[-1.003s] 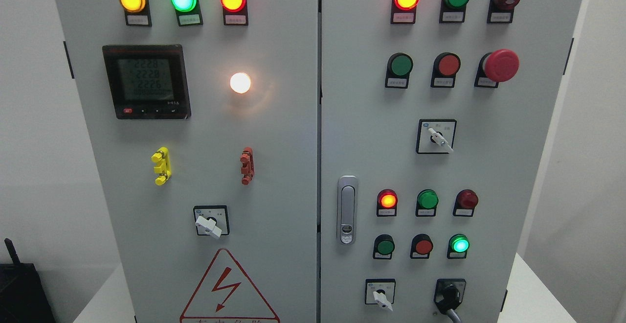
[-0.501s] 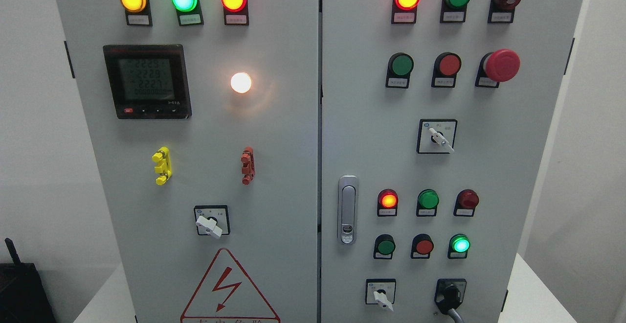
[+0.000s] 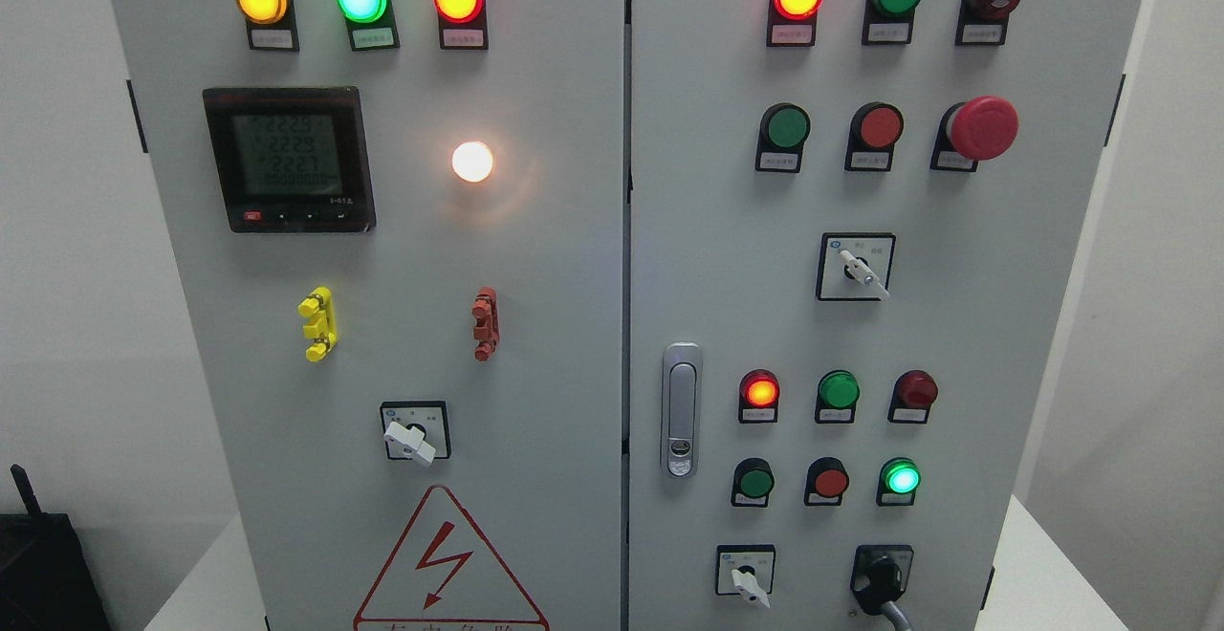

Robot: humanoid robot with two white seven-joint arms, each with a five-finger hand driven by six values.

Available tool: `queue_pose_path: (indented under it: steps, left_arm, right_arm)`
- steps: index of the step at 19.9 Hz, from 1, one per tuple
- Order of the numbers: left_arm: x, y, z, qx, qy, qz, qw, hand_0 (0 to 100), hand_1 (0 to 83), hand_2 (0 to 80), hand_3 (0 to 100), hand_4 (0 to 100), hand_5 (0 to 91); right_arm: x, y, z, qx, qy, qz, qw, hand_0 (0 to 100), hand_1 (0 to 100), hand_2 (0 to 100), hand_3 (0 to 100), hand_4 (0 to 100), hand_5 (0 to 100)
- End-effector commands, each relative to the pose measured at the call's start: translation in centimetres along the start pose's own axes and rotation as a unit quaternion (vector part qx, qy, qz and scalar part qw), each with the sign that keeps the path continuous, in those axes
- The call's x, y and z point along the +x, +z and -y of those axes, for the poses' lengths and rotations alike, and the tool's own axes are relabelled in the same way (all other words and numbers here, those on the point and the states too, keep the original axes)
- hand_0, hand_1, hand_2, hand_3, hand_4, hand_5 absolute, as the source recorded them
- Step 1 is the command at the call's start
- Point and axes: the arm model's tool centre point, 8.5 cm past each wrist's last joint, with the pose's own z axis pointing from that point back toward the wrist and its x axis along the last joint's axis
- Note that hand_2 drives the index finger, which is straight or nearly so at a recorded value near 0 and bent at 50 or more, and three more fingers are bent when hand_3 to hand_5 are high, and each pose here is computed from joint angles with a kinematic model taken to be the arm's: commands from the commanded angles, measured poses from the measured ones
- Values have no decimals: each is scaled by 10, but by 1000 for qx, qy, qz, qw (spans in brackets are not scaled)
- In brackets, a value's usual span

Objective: Trip black knob to open circuit

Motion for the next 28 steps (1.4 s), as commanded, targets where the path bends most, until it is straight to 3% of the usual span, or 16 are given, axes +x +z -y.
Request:
queue_pose_path:
  steps: [1,28]
  left_arm:
    - [9,-1,-1,1,-2,13,1000,120,389,0,0,0,0]
    - [9,-1,-1,1,-2,12,1000,120,389,0,0,0,0]
  right_arm:
    - [-2,0,-7,5,-3,-2,1000,0,0,66,1000,1000,996]
    - [-4,1,4,-5,4,-10,1000,0,0,67,1000,1000,995]
